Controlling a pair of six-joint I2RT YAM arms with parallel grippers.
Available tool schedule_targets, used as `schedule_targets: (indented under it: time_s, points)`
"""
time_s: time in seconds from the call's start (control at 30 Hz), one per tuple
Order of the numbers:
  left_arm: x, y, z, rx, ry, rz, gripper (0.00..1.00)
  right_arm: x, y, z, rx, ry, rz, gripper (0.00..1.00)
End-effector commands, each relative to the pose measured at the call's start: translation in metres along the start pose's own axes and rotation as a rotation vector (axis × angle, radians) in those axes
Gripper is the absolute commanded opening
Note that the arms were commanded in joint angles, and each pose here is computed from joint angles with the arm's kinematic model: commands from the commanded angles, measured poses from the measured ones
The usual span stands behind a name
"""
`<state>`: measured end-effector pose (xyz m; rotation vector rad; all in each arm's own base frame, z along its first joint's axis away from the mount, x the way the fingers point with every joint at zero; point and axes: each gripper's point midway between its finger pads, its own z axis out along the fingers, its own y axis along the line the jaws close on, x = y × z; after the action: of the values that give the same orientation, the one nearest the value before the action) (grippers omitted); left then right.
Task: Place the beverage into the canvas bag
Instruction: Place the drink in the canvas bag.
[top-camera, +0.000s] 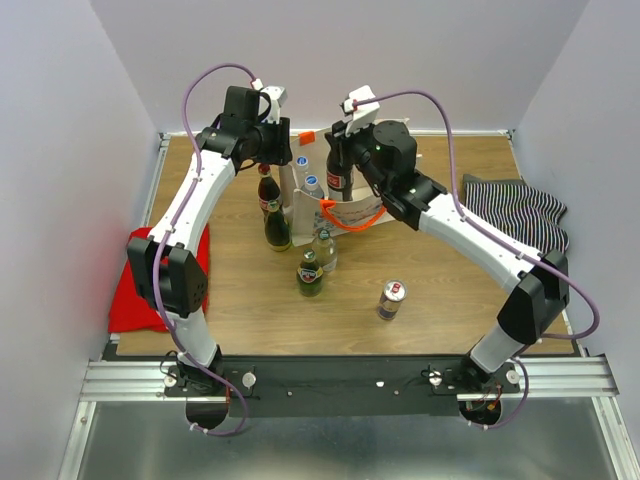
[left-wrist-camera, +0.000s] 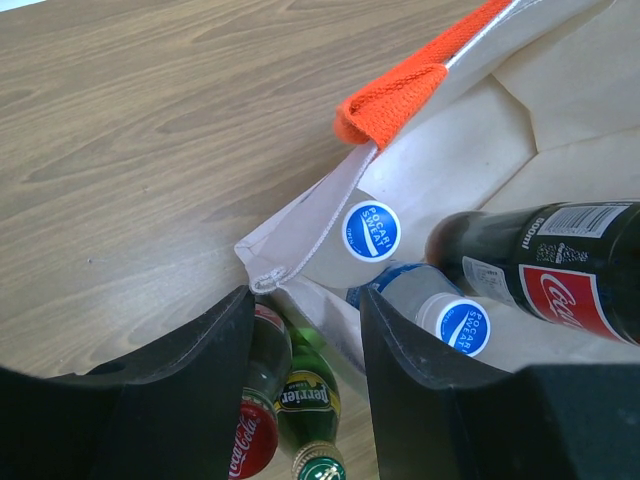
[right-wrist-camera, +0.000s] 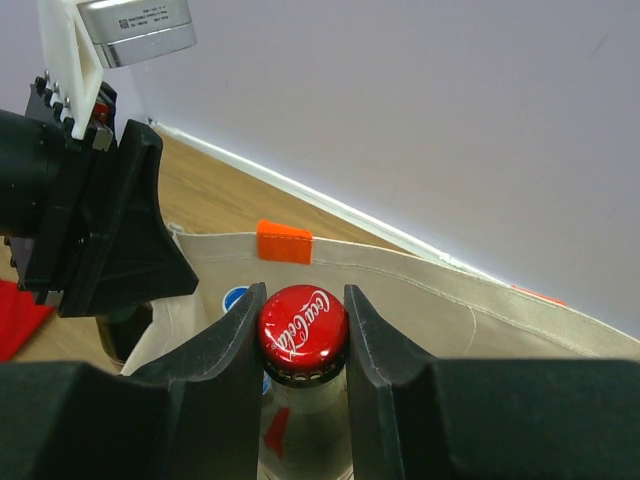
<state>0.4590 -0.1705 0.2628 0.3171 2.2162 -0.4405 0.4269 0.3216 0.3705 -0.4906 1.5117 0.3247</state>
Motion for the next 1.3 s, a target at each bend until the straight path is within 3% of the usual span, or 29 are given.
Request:
schedule_targets:
  time_s: [0.0, 0.6, 1.27]
  points:
    - [0.000, 0.002, 0.000, -0.015, 0.013, 0.012, 0.55, -0.130, -0.024, -0.038, 0.051, -0.450, 0.112, 0.01]
    - [0.001, 0.007, -0.001, -0.015, 0.016, -0.002, 0.55, -0.090, -0.008, -0.016, 0.017, -0.419, 0.164, 0.01]
    - [0.005, 0.010, 0.003, -0.002, 0.019, -0.020, 0.56, -0.027, 0.007, 0.005, 0.057, -0.257, 0.113, 0.01]
